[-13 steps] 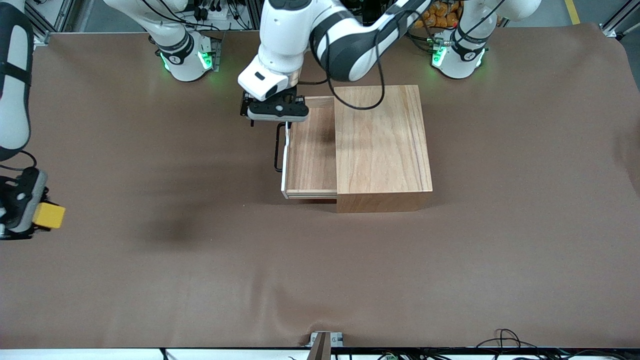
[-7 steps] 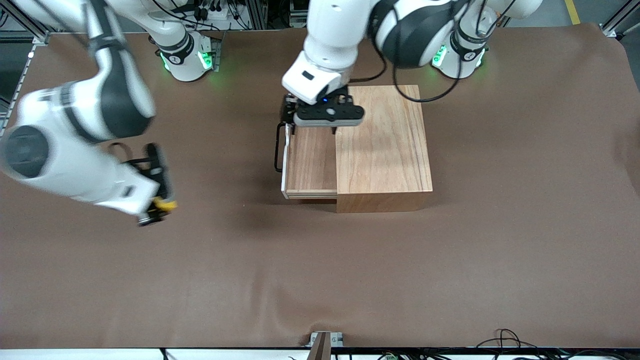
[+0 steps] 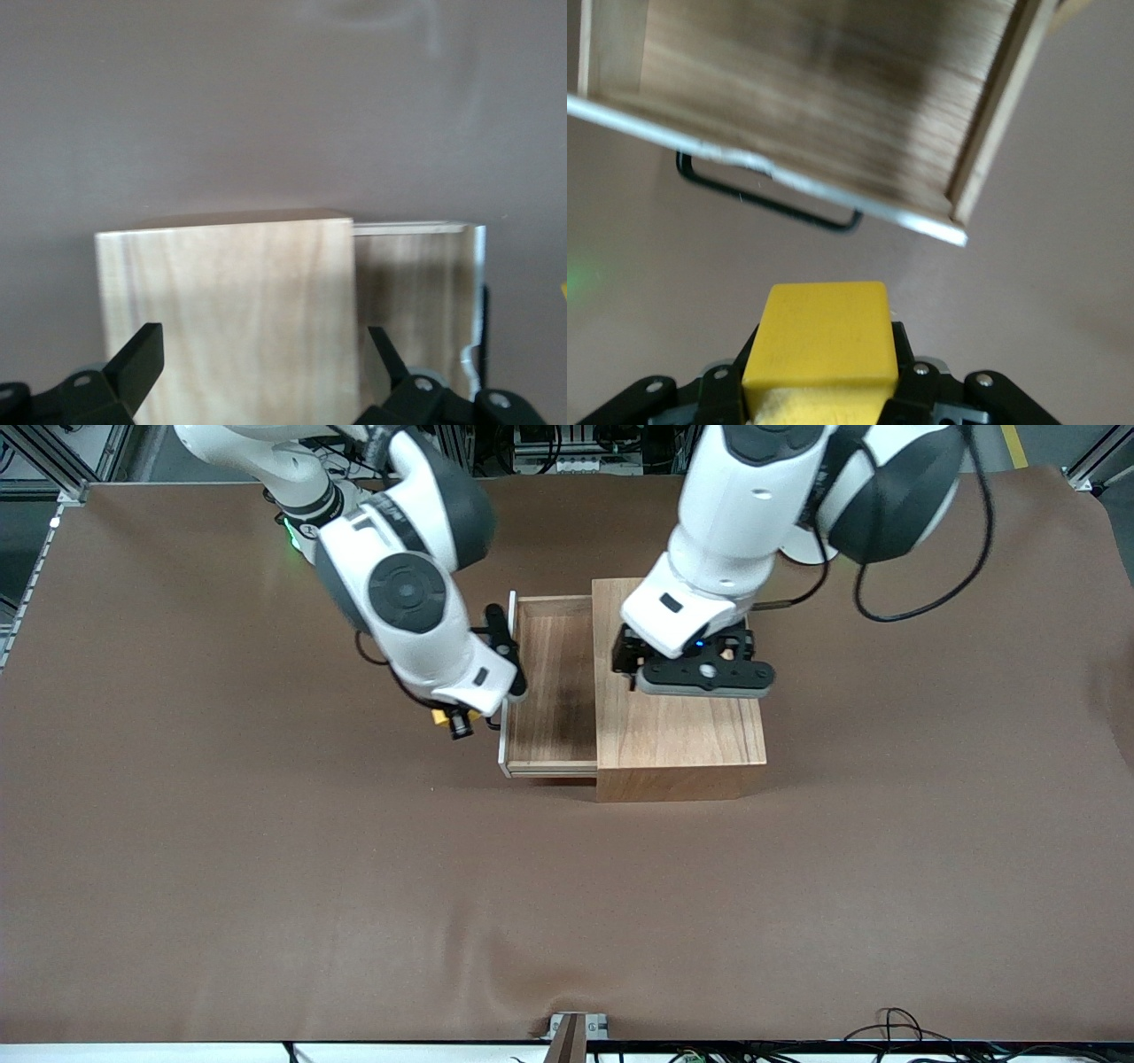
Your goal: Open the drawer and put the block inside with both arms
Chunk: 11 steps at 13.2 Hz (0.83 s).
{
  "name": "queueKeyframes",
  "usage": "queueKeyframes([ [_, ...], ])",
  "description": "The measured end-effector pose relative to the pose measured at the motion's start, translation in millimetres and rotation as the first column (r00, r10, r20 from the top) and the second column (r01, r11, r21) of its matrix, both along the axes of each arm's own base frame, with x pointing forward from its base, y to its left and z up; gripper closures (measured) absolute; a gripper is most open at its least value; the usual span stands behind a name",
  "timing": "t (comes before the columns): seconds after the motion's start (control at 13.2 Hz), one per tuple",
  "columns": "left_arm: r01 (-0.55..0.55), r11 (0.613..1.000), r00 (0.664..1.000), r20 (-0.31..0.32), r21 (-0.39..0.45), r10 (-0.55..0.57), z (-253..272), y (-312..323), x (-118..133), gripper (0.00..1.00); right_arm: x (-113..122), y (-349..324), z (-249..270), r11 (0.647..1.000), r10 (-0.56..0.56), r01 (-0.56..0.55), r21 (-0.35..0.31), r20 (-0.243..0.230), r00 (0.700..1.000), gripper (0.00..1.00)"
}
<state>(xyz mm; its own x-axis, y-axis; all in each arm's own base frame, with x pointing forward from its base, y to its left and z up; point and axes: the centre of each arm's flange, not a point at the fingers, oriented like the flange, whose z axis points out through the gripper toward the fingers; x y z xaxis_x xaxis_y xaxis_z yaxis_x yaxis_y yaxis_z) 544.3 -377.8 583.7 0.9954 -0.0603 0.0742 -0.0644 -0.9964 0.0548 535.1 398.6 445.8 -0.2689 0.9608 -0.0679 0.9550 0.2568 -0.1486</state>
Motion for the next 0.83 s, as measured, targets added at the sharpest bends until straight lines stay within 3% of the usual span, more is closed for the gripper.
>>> queueKeyframes([
  [0.23, 0.015, 0.999, 0.999, -0.040, -0.039, -0.017, 6, 59, 29, 0.00, -25, 30, -18, 0.995, -0.088, 0.089, -0.043, 0.030, 0.996, 0.44],
  [0.45, 0.018, 0.999, 0.998, -0.064, -0.034, -0.020, 3, 120, 55, 0.00, -42, 61, -36, 0.986, -0.160, 0.164, -0.041, 0.079, 0.984, 0.44],
  [0.83, 0.050, 0.999, 0.990, -0.131, -0.005, -0.050, 7, 186, 61, 0.00, -47, 92, -105, 0.982, -0.182, 0.185, -0.034, 0.084, 0.980, 0.44],
])
